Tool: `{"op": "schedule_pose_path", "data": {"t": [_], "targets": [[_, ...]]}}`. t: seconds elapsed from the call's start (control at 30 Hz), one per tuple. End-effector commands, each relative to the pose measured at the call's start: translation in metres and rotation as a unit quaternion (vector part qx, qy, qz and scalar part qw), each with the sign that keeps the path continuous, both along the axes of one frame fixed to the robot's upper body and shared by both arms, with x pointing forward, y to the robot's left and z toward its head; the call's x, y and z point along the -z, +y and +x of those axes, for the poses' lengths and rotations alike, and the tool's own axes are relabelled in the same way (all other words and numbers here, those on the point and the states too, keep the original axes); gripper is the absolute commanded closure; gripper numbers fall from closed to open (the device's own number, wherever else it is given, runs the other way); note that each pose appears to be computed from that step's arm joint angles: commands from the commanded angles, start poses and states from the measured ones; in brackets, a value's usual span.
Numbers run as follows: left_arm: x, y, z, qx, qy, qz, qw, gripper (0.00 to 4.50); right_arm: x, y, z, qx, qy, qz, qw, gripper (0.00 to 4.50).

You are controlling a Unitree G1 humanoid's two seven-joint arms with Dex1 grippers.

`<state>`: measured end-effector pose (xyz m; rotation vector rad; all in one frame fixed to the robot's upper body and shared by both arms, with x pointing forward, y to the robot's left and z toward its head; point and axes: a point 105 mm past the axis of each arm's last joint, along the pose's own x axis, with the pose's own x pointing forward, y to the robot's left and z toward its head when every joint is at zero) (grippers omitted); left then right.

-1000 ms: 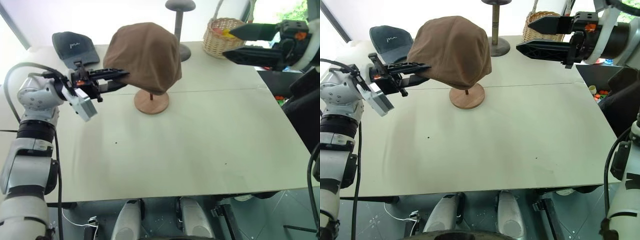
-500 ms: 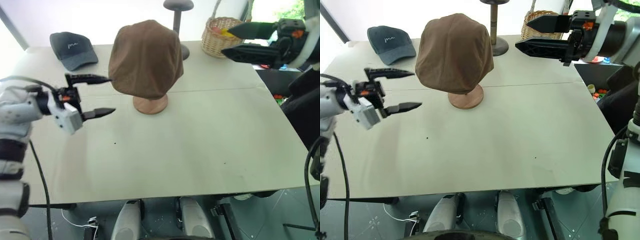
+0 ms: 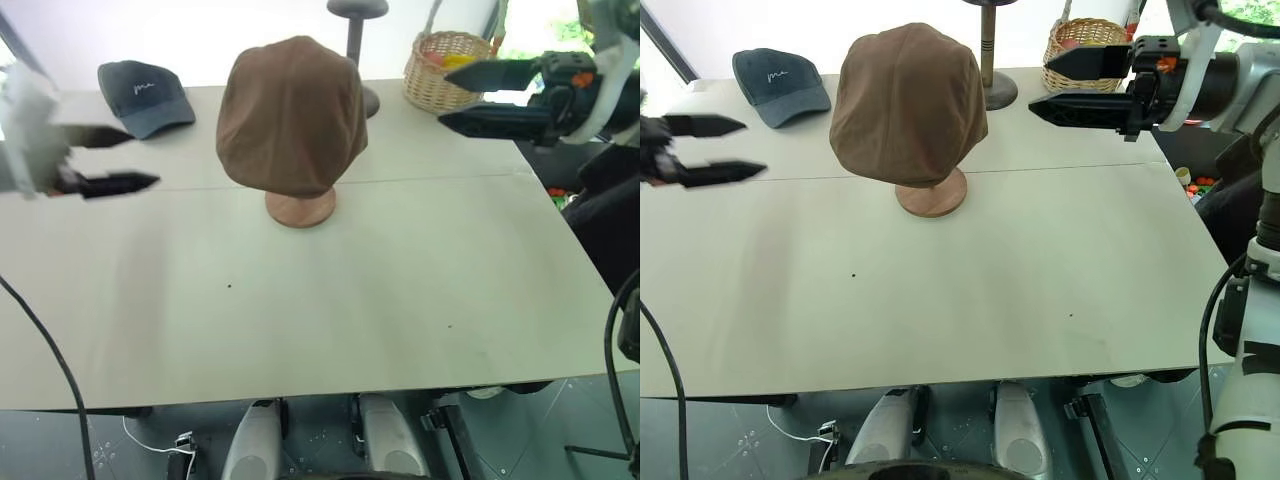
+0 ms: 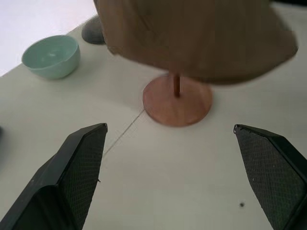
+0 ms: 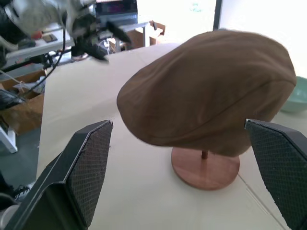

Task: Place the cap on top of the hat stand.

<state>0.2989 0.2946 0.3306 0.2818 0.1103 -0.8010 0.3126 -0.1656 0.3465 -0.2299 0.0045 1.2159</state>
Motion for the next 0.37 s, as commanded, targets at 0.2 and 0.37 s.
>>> {"op": "schedule_pose_path", "data": {"t": [0.2,0.37], "targets": [[-0.035,0.017,-0.044,0.006,0.009,-0.010,1.000,0.09,-0.023,-0.012,0.006,0.017,-0.053,-0.001,0.998,0.00],[-0.046,0.018,-0.059,-0.004,0.004,0.013,1.000,0.09,-0.027,-0.012,0.013,0.012,-0.057,0.004,0.998,0.00]]}}
